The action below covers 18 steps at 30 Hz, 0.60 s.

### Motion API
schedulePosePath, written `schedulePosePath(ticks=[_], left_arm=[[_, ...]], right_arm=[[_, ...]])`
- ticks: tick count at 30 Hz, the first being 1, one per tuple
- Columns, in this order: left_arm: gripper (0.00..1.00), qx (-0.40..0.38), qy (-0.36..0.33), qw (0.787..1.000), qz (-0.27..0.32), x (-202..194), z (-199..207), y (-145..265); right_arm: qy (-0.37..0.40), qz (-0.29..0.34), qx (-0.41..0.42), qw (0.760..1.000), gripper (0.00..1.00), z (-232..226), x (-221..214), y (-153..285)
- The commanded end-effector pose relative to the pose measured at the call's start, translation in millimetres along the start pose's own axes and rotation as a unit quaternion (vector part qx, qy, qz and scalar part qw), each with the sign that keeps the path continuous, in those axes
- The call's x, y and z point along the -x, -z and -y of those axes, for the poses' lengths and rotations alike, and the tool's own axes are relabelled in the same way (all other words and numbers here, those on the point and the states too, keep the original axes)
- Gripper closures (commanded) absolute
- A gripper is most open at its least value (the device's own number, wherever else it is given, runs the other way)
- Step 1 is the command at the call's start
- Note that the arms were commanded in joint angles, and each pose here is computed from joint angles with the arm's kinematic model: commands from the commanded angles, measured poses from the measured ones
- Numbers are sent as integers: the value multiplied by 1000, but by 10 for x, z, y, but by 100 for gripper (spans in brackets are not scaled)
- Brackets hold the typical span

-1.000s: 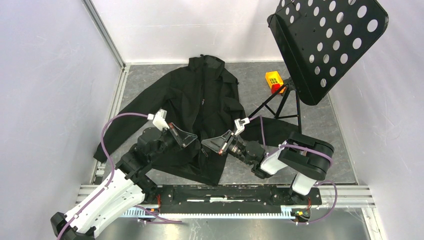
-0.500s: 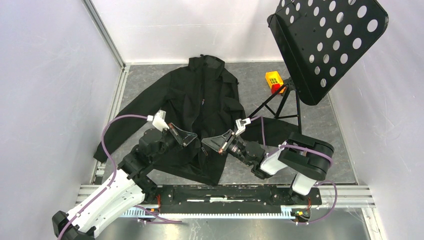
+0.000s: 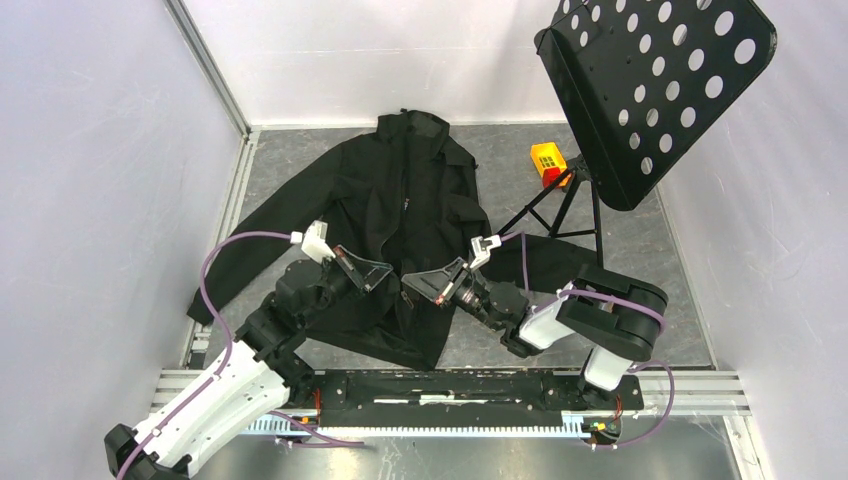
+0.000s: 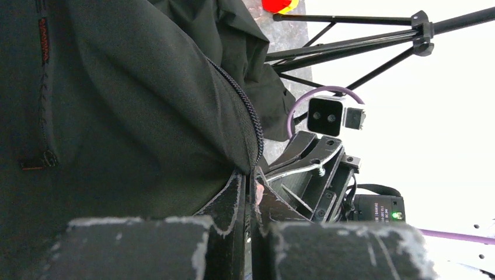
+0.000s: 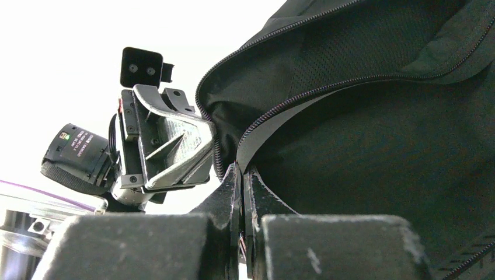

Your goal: Zip up the jacket

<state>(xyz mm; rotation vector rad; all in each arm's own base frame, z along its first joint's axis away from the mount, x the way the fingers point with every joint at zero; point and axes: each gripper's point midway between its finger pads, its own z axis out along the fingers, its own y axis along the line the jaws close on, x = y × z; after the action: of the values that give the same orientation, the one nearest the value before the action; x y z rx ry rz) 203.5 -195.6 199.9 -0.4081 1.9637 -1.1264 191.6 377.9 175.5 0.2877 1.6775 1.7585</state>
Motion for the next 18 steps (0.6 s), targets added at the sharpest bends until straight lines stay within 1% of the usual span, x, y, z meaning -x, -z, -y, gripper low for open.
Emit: schedulePosePath(ticks=[1,3,5,6,8,10,13,15,18], left_arm=[[98,12,-5,1000,6,70,25,73],[98,56,-28,998,-30,-29,-108,144],[98,101,-66,989,-80,-151,-267,208],[98,122,-79,983,-109,-235,-352,227],[97,147,-94,971,-166,-419,-494,251],[97,158,-103,960,-208,-566,-599,233],[93,158,-109,948,-252,-745,-705,112],[92,153,-115,942,-276,-828,-725,-5],[89,160,-128,930,-304,-913,-806,-181]], right_arm=[[9,59,196,979,100,-997,347,271],[65,32,135,988,100,-669,253,378],[124,-13,74,989,100,-310,120,483],[146,-23,46,988,100,-156,106,563],[196,-64,17,978,100,67,6,733],[254,-108,-37,960,100,377,-65,848],[313,-141,-55,938,100,495,-88,953],[334,-147,-67,929,100,566,-53,1029],[350,-138,-87,922,100,652,53,1121]])
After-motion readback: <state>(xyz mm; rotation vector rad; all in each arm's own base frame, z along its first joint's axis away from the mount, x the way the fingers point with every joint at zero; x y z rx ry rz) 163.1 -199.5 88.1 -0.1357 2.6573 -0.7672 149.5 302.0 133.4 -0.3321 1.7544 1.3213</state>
